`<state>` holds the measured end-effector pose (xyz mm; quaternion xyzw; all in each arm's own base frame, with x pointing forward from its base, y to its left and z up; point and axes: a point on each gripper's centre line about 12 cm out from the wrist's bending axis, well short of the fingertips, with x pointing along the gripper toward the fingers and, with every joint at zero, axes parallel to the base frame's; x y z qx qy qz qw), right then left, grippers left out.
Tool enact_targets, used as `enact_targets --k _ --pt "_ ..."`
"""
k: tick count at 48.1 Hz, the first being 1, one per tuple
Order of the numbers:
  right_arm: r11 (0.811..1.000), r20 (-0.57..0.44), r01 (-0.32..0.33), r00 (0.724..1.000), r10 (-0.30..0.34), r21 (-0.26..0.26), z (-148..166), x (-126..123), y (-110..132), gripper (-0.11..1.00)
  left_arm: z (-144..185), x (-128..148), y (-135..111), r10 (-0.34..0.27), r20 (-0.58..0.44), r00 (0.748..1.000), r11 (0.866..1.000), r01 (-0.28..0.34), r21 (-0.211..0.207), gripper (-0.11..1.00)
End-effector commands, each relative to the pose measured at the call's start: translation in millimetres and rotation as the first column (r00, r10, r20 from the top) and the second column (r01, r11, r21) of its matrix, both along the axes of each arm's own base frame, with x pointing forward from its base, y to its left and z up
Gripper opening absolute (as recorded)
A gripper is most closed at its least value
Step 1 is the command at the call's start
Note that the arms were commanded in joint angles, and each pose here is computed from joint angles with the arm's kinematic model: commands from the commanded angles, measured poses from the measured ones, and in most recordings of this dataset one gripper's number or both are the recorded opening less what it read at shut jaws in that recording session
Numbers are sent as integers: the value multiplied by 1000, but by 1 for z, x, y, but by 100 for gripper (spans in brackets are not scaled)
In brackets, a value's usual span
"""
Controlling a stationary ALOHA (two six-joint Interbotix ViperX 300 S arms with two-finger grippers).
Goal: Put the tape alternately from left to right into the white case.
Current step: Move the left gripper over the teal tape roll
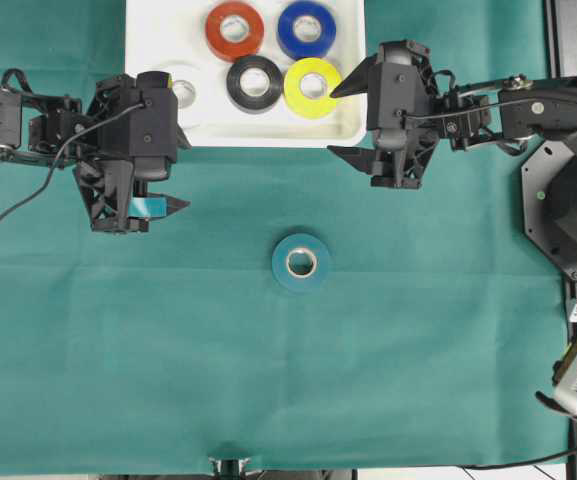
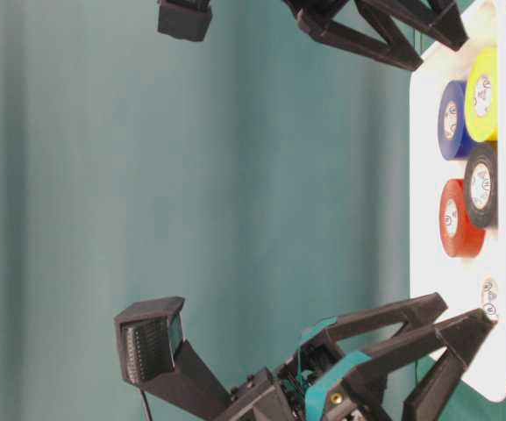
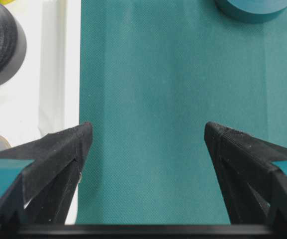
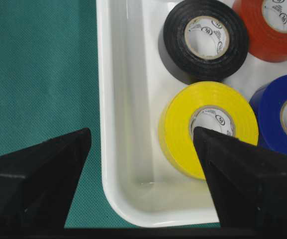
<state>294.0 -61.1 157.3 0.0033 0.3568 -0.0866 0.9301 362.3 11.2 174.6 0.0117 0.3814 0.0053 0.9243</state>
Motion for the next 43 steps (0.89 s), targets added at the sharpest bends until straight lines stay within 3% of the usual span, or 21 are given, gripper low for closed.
enact_targets --k 1,7,14,21,25,29,43 --pt "1000 32 -6 999 6 -4 9 3 1 86 12 6 -1 4 43 999 1000 -4 -7 99" --pt "1000 32 -6 999 6 -4 9 3 1 86 15 8 -1 39 51 998 998 -37 -43 99" --pt "1000 30 -7 1000 7 -5 8 2 1 86 22 13 -4 118 85 989 985 -106 -139 99" --pt "1000 30 -8 1000 8 -4 8 2 1 86 24 15 -6 220 87 972 947 -191 -257 99" --pt "1000 29 -7 1000 7 -5 8 2 1 86 23 14 -6 260 70 963 926 -228 -301 99" --pt "1000 29 -7 1000 7 -5 8 2 1 86 22 13 -6 281 61 958 913 -248 -324 99" --pt "1000 27 -7 1000 7 -4 7 2 1 86 17 23 -11 273 53 960 913 -242 -328 99"
